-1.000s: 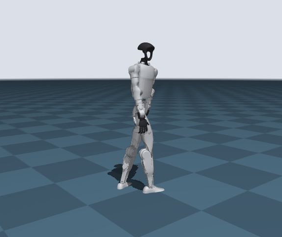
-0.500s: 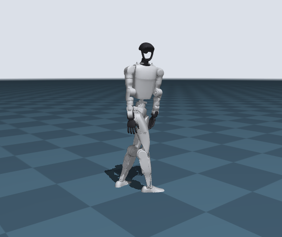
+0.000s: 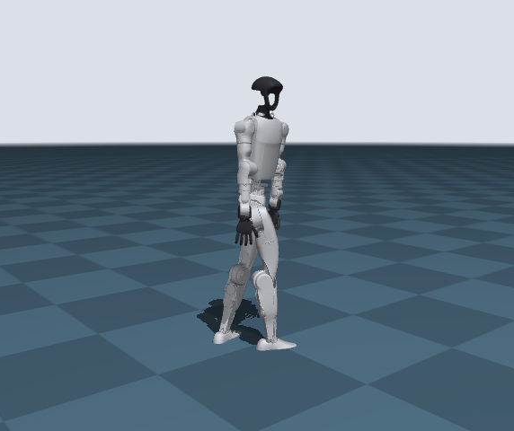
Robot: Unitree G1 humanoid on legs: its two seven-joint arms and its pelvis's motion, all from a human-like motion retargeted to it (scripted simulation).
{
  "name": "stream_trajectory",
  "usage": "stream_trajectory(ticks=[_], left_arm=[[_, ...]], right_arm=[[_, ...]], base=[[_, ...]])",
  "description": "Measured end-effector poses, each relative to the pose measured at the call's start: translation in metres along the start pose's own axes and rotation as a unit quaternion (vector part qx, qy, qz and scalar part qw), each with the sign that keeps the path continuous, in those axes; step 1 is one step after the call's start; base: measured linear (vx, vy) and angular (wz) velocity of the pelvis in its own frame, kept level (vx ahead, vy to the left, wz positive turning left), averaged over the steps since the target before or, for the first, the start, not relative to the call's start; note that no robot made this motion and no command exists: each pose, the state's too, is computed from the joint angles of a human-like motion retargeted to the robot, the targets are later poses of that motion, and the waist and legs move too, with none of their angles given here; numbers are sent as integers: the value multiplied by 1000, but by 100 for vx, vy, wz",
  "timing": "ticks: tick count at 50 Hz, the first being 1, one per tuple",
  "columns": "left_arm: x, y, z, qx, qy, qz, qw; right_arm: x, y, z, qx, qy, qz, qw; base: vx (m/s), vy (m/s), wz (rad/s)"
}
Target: Upper body actions
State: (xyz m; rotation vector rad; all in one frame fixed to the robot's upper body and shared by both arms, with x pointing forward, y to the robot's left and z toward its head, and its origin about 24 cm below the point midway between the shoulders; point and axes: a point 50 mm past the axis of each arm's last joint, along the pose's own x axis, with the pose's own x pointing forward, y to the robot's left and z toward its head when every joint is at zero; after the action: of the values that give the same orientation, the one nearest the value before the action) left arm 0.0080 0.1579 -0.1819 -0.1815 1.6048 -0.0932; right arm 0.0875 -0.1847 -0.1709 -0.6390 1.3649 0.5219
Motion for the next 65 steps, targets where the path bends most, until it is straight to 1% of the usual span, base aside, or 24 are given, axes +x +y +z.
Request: stream_trajectory(ticks=[7, 13, 25, 35, 40, 45, 56, 65], left_arm=[[-1, 3, 6, 18, -5, 3, 1000], [-7, 23, 5, 52, 24, 33, 998], [-16, 52, -9, -3, 46, 72, 996], [-13, 40, -45, -79, 78, 65, 992], [-10, 29, -64, -117, 81, 55, 988], [-9, 24, -64, -164, 47, 34, 985], [-10, 38, -29, -137, 1, 52, 989], [-11, 41, -13, -102, -11, 50, 993]], right_arm=[[-2, 5, -38, 47, 46, 0, 998], [-5, 15, -62, 92, 74, 14, 993], [-5, 22, -72, 153, 55, 10, 987], [0, 6, -30, 108, -20, 2, 994], [1, 12, -16, 91, -41, 15, 995], [2, 23, -19, 79, -27, 29, 996], [-3, 45, -57, 115, 52, 50, 991], [-5, 49, -70, 107, 74, 52, 990]], base=[[24, -5, 197], [26, 0, 220], [22, 4, 129], [3, 6, 44], [2, 3, 25], [0, 0, -6], [0, 0, 0], [0, 1, -2]])
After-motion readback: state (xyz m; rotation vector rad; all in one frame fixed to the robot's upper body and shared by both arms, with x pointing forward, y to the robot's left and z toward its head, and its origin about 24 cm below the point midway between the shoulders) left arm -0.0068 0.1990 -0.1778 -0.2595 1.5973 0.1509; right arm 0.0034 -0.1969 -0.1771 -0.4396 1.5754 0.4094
